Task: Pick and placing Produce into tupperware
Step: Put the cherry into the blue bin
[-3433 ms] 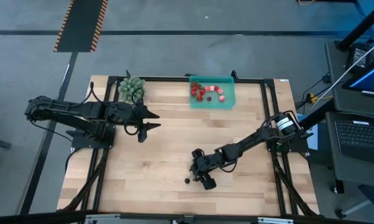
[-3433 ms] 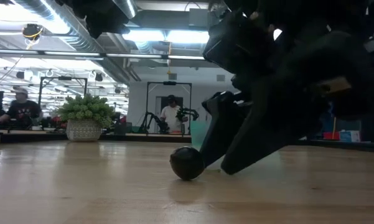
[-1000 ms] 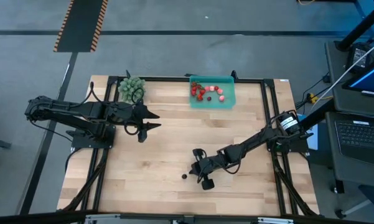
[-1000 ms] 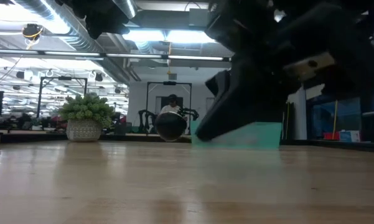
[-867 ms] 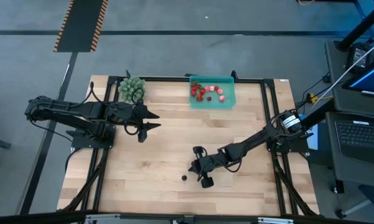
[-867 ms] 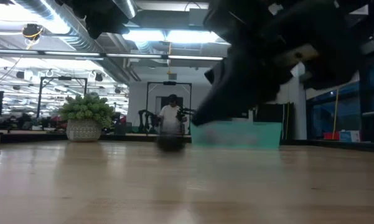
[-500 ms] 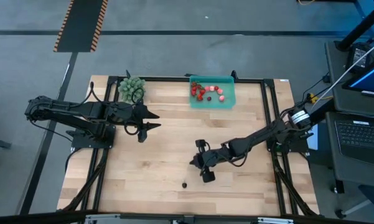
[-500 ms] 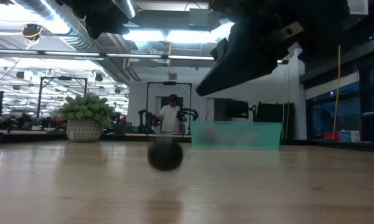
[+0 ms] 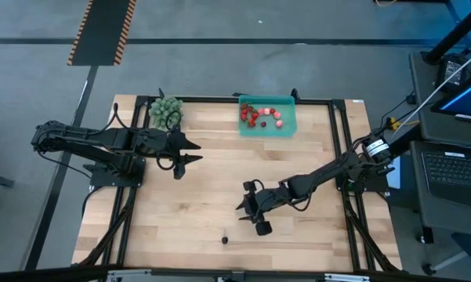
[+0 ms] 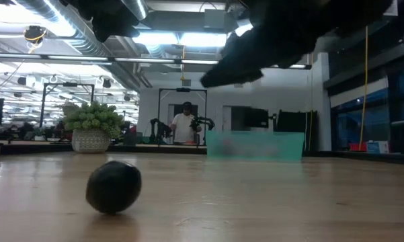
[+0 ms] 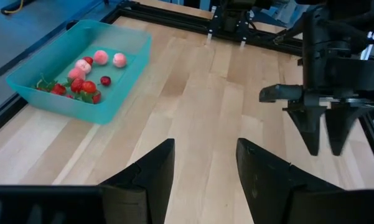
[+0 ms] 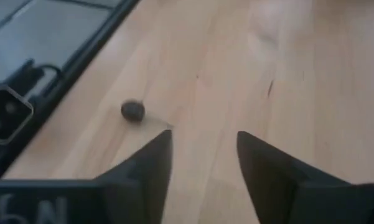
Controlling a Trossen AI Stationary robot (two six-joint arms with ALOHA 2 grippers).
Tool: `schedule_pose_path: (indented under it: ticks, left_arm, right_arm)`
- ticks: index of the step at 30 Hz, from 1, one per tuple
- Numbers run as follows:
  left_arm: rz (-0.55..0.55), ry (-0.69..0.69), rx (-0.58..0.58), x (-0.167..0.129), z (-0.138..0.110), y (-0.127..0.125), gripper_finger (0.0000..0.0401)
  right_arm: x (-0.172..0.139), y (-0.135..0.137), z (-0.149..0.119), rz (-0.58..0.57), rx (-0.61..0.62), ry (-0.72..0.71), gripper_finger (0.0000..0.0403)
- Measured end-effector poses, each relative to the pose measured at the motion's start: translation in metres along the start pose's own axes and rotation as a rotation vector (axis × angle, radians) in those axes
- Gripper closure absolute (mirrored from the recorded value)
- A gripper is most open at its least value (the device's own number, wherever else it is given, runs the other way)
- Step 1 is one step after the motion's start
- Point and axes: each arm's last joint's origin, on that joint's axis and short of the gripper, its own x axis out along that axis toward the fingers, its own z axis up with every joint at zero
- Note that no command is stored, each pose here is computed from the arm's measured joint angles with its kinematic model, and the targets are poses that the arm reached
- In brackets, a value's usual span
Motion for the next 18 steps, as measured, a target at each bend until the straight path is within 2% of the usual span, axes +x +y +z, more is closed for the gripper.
schedule_pose_path:
  ticks: [4,8,13,18]
  left_arm:
    - [0.000,0.000,-0.013,0.000,0.000,0.000,0.0236]
    - [0.001,0.004,-0.022,0.000,0.000,0.000,0.0236]
    - [0.003,0.012,-0.021,0.000,-0.001,0.000,0.0236]
    - [0.003,0.014,-0.020,0.000,-0.001,0.000,0.0236]
  right_arm:
    - [0.008,0.001,0.000,0.007,0.037,-0.051,0.0184]
    - [0.020,0.002,-0.004,0.016,0.078,-0.032,0.0150]
    - [0.037,0.015,0.016,0.108,0.018,-0.044,0.0138]
    - [0.052,0.028,0.029,0.142,-0.063,0.083,0.0137]
